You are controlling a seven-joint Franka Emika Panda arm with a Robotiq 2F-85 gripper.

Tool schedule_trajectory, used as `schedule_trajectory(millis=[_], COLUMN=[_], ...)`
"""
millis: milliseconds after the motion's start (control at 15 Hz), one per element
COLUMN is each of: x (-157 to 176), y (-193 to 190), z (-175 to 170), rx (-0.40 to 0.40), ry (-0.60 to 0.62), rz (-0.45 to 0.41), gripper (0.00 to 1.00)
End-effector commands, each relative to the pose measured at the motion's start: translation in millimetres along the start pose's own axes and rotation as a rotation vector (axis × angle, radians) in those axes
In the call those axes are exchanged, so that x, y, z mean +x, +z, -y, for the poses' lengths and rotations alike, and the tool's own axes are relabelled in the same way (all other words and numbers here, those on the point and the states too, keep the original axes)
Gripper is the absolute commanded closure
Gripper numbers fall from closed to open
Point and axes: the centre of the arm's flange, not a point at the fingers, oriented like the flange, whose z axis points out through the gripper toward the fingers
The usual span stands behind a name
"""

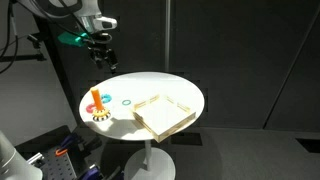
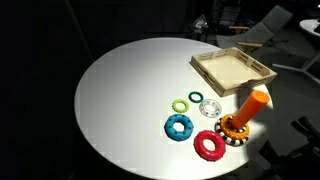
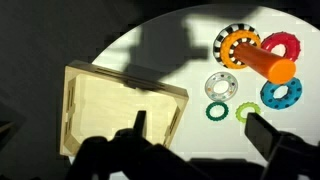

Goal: Pick up the ring holder and put it in the tray, pick up the clear ring and put it on the ring holder

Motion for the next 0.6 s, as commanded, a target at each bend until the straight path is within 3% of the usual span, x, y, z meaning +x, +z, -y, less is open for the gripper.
schedule_trajectory(millis=[0, 533], x=[0, 7], y=[0, 3], z=[0, 12], rx=[0.0, -0.008], ry=[0.0, -0.011], rz=[0.0, 0.004], gripper=[0.0, 0.0])
